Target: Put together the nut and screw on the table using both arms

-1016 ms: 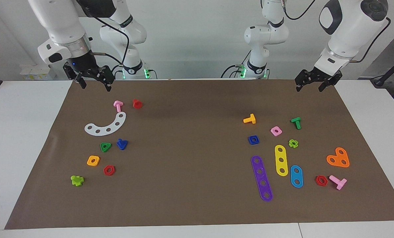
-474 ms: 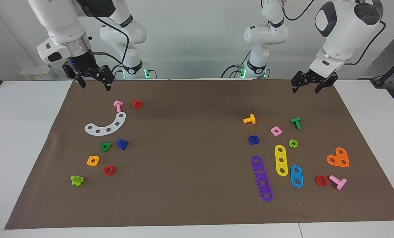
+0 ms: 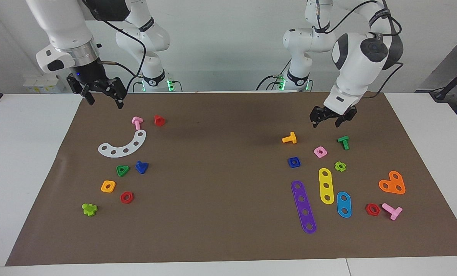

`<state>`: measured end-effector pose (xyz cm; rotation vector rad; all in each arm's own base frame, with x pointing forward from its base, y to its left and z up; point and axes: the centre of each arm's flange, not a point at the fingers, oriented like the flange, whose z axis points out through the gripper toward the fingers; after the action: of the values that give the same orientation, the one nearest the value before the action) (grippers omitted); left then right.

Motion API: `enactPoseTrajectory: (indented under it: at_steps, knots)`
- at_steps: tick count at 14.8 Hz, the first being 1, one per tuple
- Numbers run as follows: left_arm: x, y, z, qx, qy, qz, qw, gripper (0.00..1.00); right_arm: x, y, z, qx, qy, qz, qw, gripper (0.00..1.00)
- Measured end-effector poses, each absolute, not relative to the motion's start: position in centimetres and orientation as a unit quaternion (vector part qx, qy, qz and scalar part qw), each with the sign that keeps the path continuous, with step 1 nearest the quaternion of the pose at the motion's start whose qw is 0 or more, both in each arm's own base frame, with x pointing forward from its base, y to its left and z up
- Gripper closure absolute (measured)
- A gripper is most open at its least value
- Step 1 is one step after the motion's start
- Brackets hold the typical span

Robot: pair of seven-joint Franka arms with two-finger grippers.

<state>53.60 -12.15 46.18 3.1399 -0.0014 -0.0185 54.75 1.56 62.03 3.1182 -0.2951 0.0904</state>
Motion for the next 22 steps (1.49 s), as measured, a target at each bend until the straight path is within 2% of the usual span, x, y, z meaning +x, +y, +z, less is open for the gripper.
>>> enactPoseTrajectory:
  at_steps: [3, 4, 9, 10, 15, 19, 21, 22]
  knots:
    - [54.2, -14.7, 41.0, 0.999, 0.02, 0.028, 0.011, 0.11, 55.8, 1.7, 58.3, 0.995, -0.087, 0.042, 0.002, 0.0]
    - [54.3, -14.7, 39.6, 0.999, 0.022, 0.03, 0.012, 0.14, 56.2, 1.7, 56.7, 0.995, -0.086, 0.042, 0.002, 0.0]
    - [55.5, -15.1, 33.9, 0.998, 0.036, 0.048, 0.019, 0.19, 59.1, 1.9, 49.2, 0.997, -0.069, 0.041, -0.001, 0.0]
    - [55.7, -15.4, 33.0, 0.998, 0.038, 0.049, 0.02, 0.23, 59.6, 1.9, 47.5, 0.997, -0.065, 0.04, -0.001, 0.0]
    - [56.1, -16.7, 30.4, 0.997, 0.044, 0.061, 0.026, 0.22, 60.0, 2.1, 38.4, 0.999, -0.041, 0.033, -0.003, 0.0]
    - [55.8, -17.3, 29.5, 0.997, 0.042, 0.054, 0.025, 0.25, 58.9, 2.5, 33.6, 0.999, -0.022, 0.039, -0.005, 0.01]
    - [55.7, -17.2, 29.3, 0.998, 0.043, 0.046, 0.022, 0.39, 58.7, 2.9, 32.2, 0.999, -0.016, 0.035, -0.005, 0.04]
    - [55.6, -17.1, 29.2, 0.998, 0.043, 0.04, 0.019, 0.4, 58.4, 3.2, 31.7, 0.999, -0.013, 0.03, -0.005, 0.04]
